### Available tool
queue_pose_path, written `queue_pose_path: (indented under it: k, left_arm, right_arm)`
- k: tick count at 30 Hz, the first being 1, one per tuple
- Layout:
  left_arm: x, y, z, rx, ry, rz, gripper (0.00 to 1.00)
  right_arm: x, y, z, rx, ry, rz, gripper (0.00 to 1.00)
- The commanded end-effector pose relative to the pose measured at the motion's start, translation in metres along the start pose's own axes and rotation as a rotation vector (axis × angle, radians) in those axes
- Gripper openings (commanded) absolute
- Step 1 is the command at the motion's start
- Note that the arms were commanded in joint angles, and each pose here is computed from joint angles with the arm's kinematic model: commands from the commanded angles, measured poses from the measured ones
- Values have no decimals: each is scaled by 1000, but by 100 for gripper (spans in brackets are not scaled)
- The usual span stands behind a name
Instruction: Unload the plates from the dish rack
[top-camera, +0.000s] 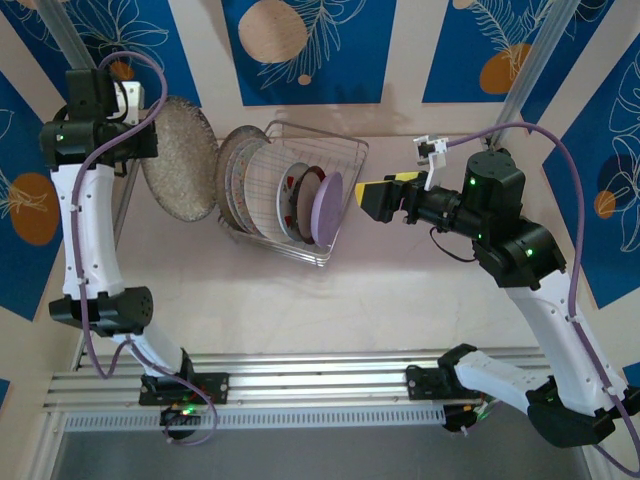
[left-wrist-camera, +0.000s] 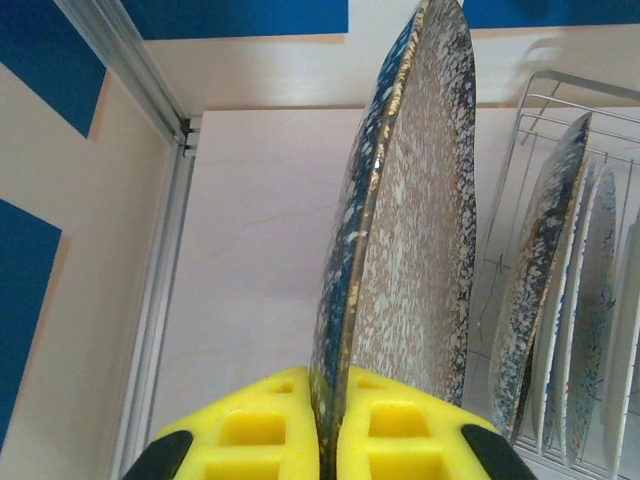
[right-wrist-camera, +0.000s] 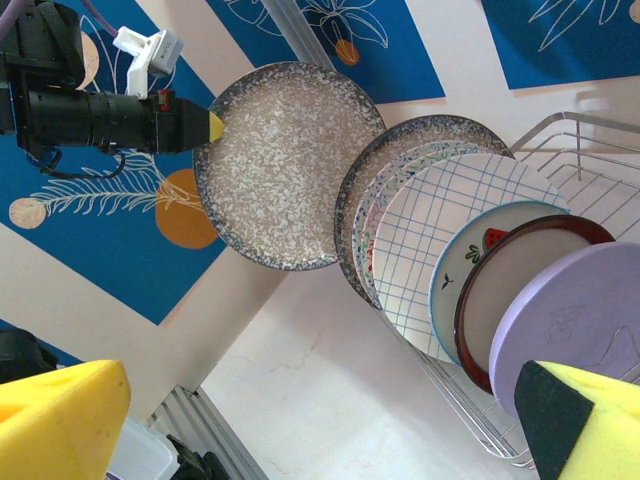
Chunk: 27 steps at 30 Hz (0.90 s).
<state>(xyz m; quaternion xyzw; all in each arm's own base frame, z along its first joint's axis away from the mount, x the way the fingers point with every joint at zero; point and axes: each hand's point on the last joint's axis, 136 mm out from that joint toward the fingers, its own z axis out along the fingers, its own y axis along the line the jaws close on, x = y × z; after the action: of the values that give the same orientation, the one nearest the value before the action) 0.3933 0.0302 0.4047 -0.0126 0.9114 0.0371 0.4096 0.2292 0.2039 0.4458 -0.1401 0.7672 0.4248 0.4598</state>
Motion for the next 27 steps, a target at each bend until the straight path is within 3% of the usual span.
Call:
queue_pose_path:
  k: [1, 12, 27]
  left_arm:
    - [-60, 11, -72, -40, -323, -35, 0]
    - [-52, 27, -93, -130, -331, -64, 0]
    - [-19, 23, -135, -95, -310, -159, 0]
  right_arm:
    - [2, 5, 0, -25, 5, 10, 100]
    - [4, 6, 2, -37, 10, 21, 100]
    - [18, 4, 28, -84, 83, 182, 99]
